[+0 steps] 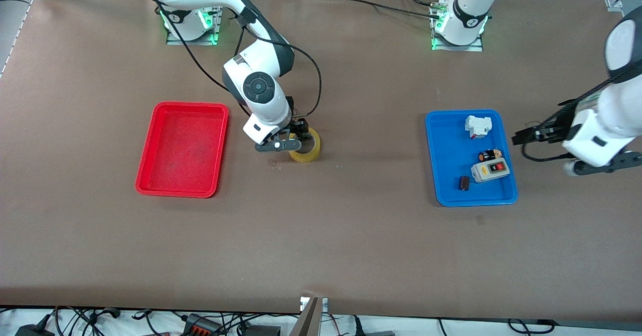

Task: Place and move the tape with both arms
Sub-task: 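Grasp the tape roll with the right gripper while the left gripper retracts, then carry the tape roll with the right gripper into the red tray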

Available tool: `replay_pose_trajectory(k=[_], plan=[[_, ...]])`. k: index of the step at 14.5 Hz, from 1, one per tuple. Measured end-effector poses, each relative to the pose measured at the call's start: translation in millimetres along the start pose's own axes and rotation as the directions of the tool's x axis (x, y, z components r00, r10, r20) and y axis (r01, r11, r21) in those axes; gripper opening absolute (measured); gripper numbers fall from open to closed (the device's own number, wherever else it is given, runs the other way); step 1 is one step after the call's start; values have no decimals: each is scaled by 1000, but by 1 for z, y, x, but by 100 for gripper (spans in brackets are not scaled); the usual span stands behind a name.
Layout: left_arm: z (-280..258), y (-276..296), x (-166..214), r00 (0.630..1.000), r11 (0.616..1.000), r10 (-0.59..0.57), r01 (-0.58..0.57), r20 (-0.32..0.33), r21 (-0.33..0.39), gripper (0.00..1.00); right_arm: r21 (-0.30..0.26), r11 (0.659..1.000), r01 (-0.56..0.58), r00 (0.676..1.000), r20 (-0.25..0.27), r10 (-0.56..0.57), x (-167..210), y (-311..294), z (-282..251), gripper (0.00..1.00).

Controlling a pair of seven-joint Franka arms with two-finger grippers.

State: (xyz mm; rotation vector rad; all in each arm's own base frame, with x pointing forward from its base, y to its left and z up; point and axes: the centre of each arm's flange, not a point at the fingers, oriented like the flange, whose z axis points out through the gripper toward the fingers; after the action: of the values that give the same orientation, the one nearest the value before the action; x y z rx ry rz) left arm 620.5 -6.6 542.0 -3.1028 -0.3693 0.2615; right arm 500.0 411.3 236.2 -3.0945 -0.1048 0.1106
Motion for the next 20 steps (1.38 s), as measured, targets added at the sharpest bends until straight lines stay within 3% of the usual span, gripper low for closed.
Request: replay_pose_trajectory(k=[2, 5, 10, 11, 15, 16, 20], plan=[[-17, -20, -5, 999, 998, -33, 32, -18, -54, 100, -1, 1000, -3, 1000, -2, 3, 2, 2, 8, 97], [-28, -15, -16, 995, 998, -29, 23, -92, -62, 100, 9, 1000, -11, 1000, -15, 12, 5, 2, 19, 97], [-29, 10, -50, 984, 991, 124, -130, -127, -42, 100, 14, 1000, -18, 1000, -18, 18, 7, 4, 37, 95], [-33, 9, -54, 982, 989, 136, -143, -134, -42, 100, 15, 1000, -19, 1000, -18, 19, 7, 4, 38, 85], [-35, 13, -59, 977, 985, 159, -166, -139, -39, 100, 18, 1000, -20, 1000, -24, 20, 8, 3, 36, 26], [-35, 14, -59, 977, 985, 162, -169, -138, -38, 100, 20, 1000, -20, 999, -29, 21, 9, 3, 33, 20], [-28, 14, -65, 981, 983, 176, -179, -79, -30, 100, 31, 999, -34, 997, -65, 36, 20, 8, -7, 20]])
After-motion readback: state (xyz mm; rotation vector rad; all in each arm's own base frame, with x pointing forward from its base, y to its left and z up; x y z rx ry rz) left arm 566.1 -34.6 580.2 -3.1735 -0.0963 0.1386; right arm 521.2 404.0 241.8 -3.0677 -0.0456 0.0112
